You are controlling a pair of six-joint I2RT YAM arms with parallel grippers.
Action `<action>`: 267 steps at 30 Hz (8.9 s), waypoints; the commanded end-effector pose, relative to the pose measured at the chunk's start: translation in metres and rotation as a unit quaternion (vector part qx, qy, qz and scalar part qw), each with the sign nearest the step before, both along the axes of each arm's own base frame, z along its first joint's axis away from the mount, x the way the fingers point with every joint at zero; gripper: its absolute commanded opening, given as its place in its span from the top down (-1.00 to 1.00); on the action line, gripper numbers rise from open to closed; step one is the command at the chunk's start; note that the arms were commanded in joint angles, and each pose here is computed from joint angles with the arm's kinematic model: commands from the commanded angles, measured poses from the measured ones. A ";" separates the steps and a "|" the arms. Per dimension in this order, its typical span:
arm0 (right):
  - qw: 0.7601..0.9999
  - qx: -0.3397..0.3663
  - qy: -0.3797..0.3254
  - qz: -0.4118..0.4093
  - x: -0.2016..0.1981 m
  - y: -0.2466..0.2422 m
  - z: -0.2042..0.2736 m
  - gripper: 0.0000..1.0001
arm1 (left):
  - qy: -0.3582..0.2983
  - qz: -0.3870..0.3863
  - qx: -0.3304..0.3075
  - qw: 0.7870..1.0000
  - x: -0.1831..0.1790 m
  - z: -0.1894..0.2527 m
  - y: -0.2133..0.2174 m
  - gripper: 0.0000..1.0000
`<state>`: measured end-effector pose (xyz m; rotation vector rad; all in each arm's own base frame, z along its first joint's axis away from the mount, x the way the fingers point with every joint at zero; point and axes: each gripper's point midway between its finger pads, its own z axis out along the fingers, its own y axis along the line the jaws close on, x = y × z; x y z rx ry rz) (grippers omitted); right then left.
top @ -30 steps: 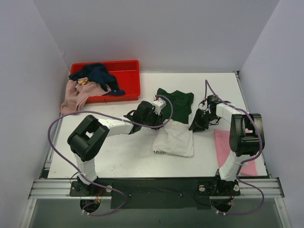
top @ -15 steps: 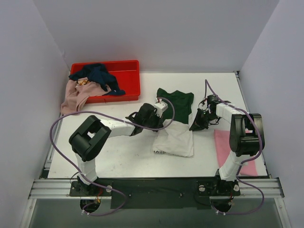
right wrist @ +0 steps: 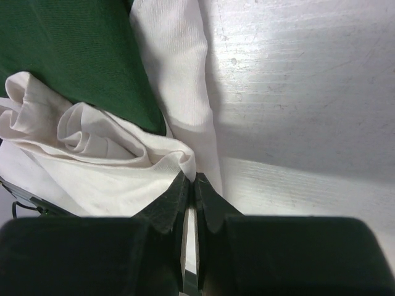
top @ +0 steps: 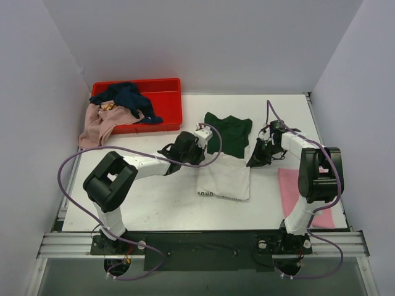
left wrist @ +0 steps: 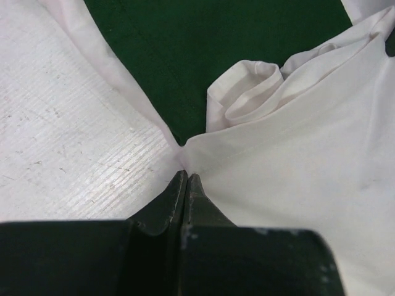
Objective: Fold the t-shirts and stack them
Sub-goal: Grab one side of the 2/3 rectangular tshirt with both arms, then fold the long partially folded tshirt into a neat square, then put the neatly folded tshirt into the corner of the board with the right arm
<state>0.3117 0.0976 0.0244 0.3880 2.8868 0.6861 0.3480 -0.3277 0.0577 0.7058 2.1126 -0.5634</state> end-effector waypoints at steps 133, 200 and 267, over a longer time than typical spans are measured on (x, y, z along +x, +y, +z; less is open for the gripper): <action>0.987 -0.067 -0.139 -0.047 0.092 -0.004 0.109 0.33 | 0.115 -0.055 0.123 0.984 0.112 0.055 0.060 0.19; 0.993 0.115 0.018 -0.030 0.043 0.072 -0.008 0.60 | -0.161 -0.436 0.333 0.821 -0.088 -0.020 0.040 1.00; 0.897 -0.343 -0.045 0.274 -0.088 -0.094 0.111 1.00 | -0.027 0.014 0.107 0.994 0.045 0.161 0.147 -0.05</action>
